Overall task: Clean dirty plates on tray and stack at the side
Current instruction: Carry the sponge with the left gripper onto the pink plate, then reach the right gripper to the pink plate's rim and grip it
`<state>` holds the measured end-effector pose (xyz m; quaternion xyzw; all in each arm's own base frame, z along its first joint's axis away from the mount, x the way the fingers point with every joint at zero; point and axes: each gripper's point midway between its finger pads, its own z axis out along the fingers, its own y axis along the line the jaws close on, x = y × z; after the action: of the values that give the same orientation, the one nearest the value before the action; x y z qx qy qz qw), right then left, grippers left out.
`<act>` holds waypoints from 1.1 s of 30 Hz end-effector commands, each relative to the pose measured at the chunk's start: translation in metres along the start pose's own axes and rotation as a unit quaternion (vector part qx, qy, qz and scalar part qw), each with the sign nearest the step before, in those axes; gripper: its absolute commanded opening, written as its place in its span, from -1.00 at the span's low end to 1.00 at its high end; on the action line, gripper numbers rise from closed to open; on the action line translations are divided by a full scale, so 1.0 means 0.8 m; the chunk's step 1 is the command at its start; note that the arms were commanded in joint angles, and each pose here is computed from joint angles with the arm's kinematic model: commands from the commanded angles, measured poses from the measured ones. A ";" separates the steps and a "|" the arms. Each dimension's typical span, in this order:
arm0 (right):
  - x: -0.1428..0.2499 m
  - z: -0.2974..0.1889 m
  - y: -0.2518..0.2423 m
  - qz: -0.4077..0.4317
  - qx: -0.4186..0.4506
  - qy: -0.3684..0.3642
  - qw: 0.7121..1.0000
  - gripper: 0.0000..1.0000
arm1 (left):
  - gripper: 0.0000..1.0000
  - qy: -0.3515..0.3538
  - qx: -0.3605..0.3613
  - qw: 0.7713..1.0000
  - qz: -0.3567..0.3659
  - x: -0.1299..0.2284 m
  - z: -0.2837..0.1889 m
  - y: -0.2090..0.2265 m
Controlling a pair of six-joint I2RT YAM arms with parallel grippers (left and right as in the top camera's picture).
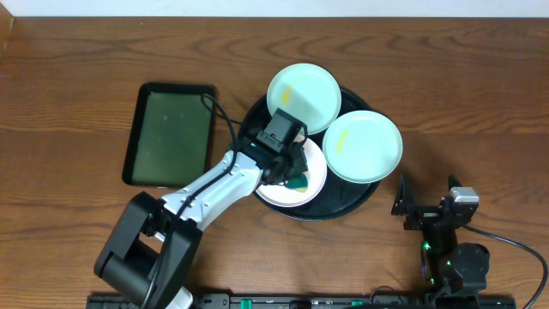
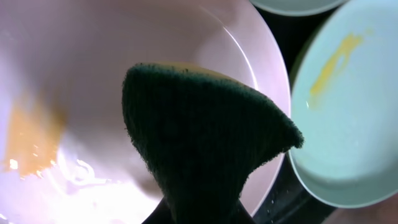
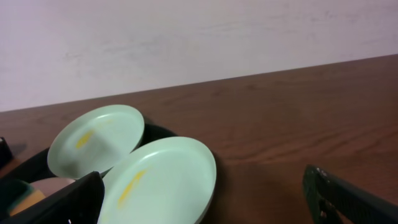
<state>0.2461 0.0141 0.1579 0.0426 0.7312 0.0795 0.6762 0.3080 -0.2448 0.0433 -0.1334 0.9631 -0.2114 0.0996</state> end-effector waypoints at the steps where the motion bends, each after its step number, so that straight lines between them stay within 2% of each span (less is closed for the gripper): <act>1: -0.012 0.000 0.000 -0.003 0.000 -0.020 1.000 0.98 | -0.85 -0.019 -0.001 1.000 -0.017 -0.015 -0.010 0.005; 6: -0.035 -0.005 0.035 0.068 -0.081 -0.050 0.993 0.98 | -0.85 -0.030 -0.015 0.999 -0.026 -0.024 -0.011 0.016; 8: -0.068 -0.012 0.047 0.071 -0.111 -0.100 0.986 0.99 | -0.85 -0.030 -0.015 0.999 -0.027 -0.025 -0.011 0.017; 11: -0.153 -0.058 0.085 0.026 -0.196 -0.247 0.949 0.99 | -0.85 -0.029 -0.015 0.999 -0.027 -0.024 -0.011 0.017; 13: -0.211 -0.097 0.084 -0.001 -0.182 -0.351 0.919 0.99 | -0.85 -0.030 -0.015 0.999 -0.027 -0.024 -0.011 0.017; 16: -0.269 -0.122 0.079 -0.036 -0.133 -0.388 0.911 0.99 | -0.86 -0.030 -0.015 0.999 -0.027 -0.025 -0.011 0.017; 19: -0.302 -0.103 0.077 -0.101 -0.077 -0.286 0.950 0.99 | -0.85 -0.036 -0.019 0.999 -0.027 -0.027 -0.012 0.019; 21: -0.303 -0.077 0.063 -0.128 -0.030 -0.178 0.975 0.99 | -0.85 -0.036 -0.019 0.999 -0.027 -0.027 -0.012 0.019; 23: -0.286 -0.047 0.053 -0.163 -0.008 -0.042 0.986 0.98 | -0.85 -0.036 -0.019 0.999 -0.027 -0.027 -0.012 0.019; 25: -0.263 -0.026 0.059 -0.172 -0.031 0.076 0.982 0.98 | -0.85 -0.036 -0.019 0.999 -0.027 -0.027 -0.012 0.019; 28: -0.243 -0.005 0.087 -0.144 -0.102 0.192 0.965 0.99 | -0.85 -0.036 -0.019 0.999 -0.027 -0.027 -0.012 0.019; 30: -0.239 0.008 0.116 -0.103 -0.166 0.227 0.954 0.98 | -0.85 -0.036 -0.019 0.999 -0.027 -0.027 -0.012 0.019; 33: -0.245 0.026 0.168 -0.035 -0.282 0.240 0.928 0.99 | -0.85 -0.036 -0.019 0.999 -0.027 -0.027 -0.012 0.019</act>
<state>0.2816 0.0713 0.3536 -0.1484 0.8522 0.1319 0.4840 0.3204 -0.2240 0.0408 -0.1622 0.9618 -0.1877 0.1161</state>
